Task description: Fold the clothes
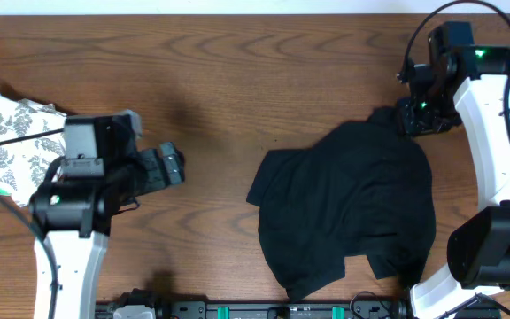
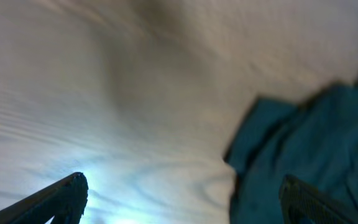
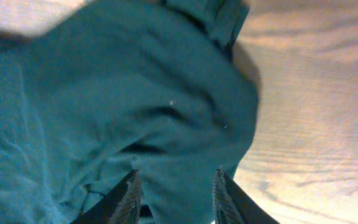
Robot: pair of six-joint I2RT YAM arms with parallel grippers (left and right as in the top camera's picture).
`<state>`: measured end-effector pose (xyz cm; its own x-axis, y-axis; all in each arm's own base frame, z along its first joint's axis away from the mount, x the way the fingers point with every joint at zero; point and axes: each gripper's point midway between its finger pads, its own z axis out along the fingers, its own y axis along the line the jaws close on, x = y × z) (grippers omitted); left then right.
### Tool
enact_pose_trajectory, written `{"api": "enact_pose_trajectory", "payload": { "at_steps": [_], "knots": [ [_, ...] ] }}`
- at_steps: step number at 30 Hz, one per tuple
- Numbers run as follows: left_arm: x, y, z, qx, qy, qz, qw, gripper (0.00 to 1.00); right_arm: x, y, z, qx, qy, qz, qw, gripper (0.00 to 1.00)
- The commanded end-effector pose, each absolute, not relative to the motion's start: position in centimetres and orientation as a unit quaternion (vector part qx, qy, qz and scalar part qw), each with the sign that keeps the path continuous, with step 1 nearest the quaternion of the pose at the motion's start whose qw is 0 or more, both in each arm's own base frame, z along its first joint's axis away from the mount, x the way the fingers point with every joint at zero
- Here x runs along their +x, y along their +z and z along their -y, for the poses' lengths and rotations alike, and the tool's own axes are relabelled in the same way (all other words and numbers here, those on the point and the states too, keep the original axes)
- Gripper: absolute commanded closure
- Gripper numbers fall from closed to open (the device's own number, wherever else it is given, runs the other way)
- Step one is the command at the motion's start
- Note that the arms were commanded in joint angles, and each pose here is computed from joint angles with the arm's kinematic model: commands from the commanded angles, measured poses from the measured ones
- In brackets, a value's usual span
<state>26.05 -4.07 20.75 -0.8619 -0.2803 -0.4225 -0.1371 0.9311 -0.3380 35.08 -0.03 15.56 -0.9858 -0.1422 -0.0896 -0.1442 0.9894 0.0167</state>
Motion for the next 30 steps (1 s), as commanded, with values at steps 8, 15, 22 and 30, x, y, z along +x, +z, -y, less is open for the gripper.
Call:
{"api": "enact_pose_trajectory", "payload": {
  "at_steps": [8, 15, 22, 30],
  "knots": [
    [24.2, 13.7, 13.1, -0.005, -0.239, -0.970, 0.045, 0.02, 32.1, 9.4, -0.5, -0.033, 0.023, -0.999, -0.004, 0.63],
    [23.7, 10.4, 17.8, 0.053, -0.263, -0.963, -0.019, 0.02, 31.3, 7.1, -0.6, -0.012, 0.024, -1.000, -0.014, 0.62],
    [23.3, 6.7, 20.8, 0.080, -0.273, -0.956, -0.069, 0.02, 30.8, 6.3, -0.5, 0.004, 0.023, -1.000, -0.019, 0.62],
    [24.0, 4.0, 22.1, 0.094, -0.270, -0.955, -0.074, 0.02, 30.8, 6.3, -0.5, 0.004, 0.023, -1.000, -0.019, 0.62]
  ]
}}
